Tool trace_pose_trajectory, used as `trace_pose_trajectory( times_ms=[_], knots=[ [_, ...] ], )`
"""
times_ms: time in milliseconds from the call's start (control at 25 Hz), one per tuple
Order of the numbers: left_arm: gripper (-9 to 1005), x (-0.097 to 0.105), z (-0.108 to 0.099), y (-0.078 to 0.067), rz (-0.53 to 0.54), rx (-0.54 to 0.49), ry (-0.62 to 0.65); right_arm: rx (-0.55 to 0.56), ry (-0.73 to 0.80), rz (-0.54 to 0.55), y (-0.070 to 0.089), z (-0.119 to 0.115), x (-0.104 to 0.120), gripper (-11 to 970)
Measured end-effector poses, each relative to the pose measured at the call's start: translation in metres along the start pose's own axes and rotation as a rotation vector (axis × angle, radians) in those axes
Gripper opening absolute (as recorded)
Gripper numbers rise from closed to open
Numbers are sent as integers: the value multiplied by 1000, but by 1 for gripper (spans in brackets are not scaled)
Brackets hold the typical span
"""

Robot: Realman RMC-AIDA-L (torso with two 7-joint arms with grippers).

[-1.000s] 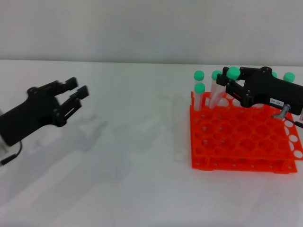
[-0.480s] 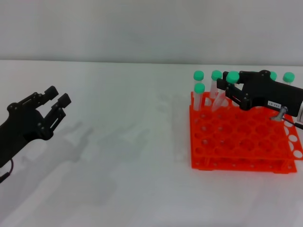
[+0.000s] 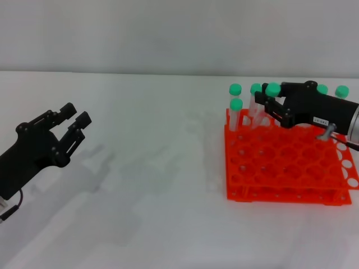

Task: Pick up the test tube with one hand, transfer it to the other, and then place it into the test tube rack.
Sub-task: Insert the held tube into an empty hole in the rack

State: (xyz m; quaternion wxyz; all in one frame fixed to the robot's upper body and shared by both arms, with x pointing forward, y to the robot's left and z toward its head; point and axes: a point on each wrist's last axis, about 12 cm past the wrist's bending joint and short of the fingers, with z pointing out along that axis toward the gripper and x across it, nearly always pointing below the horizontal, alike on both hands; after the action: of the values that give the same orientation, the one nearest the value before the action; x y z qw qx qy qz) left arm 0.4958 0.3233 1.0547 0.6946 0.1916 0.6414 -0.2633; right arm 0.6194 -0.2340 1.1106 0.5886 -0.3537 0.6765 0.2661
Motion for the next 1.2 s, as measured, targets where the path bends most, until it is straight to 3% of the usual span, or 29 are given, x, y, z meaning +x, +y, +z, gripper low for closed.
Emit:
trace_pose_trajectory(
  times_ms=[760,1200],
  knots=[
    [363,2,4,-5,1,13,-17,-12,97,-69,4,22,0,302],
    [364,3,3,-6,-6,10,-19,-10,81,-87,4,20,-5,329]
  ],
)
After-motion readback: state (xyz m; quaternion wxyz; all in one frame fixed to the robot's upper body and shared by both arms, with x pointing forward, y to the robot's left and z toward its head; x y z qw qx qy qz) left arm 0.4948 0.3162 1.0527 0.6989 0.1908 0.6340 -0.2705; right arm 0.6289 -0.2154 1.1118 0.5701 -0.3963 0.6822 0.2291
